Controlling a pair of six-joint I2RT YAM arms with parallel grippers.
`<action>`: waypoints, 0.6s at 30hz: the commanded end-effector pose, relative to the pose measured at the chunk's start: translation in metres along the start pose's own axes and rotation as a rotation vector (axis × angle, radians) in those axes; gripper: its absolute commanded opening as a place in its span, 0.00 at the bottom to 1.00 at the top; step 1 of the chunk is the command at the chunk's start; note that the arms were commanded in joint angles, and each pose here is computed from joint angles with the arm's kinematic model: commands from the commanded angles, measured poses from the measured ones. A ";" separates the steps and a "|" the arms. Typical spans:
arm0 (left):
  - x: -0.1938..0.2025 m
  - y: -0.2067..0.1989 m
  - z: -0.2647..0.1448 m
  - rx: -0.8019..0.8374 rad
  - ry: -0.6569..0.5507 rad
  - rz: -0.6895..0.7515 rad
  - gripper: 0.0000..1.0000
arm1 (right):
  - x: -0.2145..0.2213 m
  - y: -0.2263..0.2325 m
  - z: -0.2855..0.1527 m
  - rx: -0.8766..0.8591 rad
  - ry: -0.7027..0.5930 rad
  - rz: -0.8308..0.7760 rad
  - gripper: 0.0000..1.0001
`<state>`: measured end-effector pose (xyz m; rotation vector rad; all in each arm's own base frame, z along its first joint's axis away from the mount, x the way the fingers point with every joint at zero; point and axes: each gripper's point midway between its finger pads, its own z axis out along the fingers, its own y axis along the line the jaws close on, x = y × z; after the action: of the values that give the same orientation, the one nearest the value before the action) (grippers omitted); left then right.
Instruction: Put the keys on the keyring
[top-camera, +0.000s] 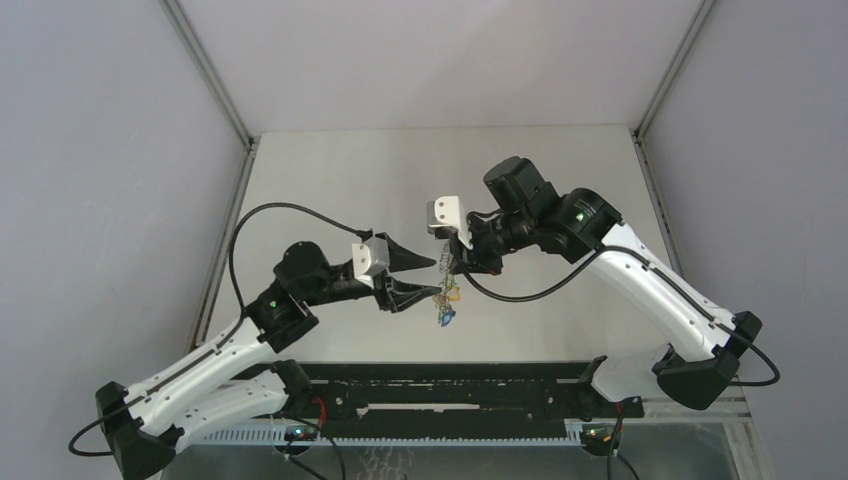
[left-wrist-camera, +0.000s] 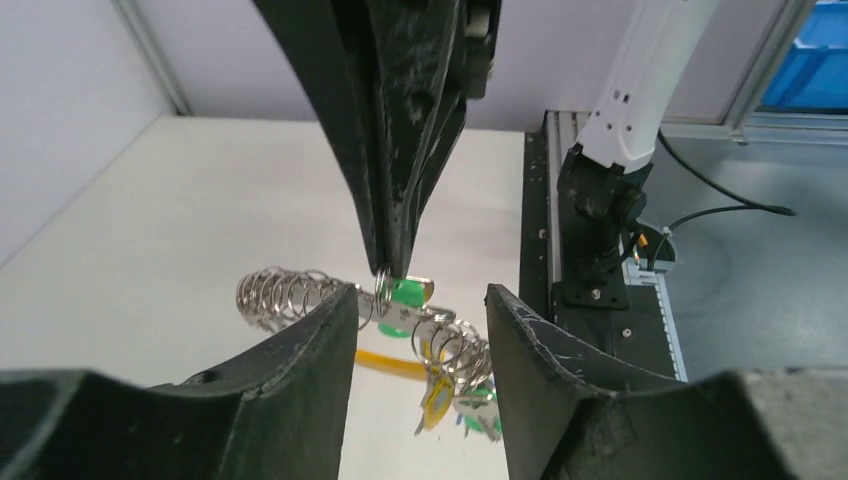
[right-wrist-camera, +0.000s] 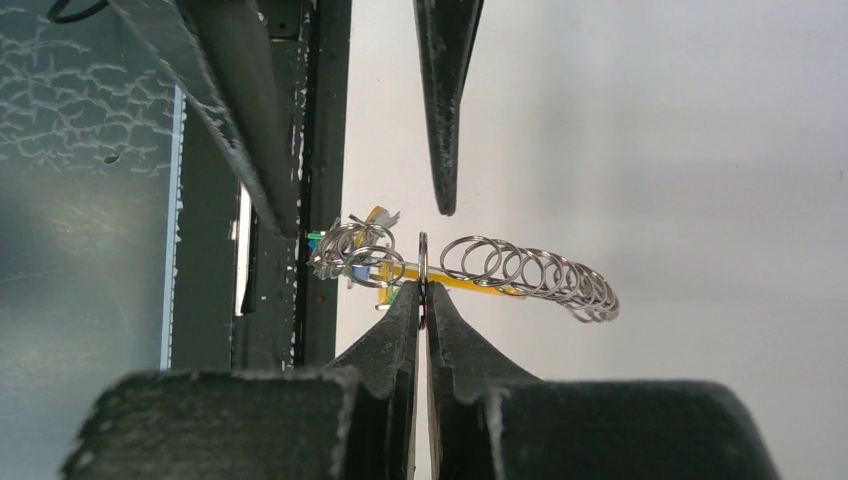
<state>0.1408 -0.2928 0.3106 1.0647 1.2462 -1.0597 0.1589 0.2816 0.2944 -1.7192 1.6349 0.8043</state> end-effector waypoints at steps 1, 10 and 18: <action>-0.031 -0.012 0.004 0.090 -0.115 0.088 0.54 | -0.016 -0.002 -0.008 0.031 -0.020 -0.066 0.00; -0.025 -0.004 0.011 0.075 -0.089 0.075 0.46 | -0.020 0.002 -0.010 0.041 -0.007 -0.095 0.00; -0.019 -0.001 0.014 0.080 -0.065 0.053 0.40 | -0.022 0.005 -0.010 0.043 -0.009 -0.109 0.00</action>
<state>0.1414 -0.3038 0.3137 1.1017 1.1848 -1.1005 0.1514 0.2824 0.2915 -1.7844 1.6316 0.7377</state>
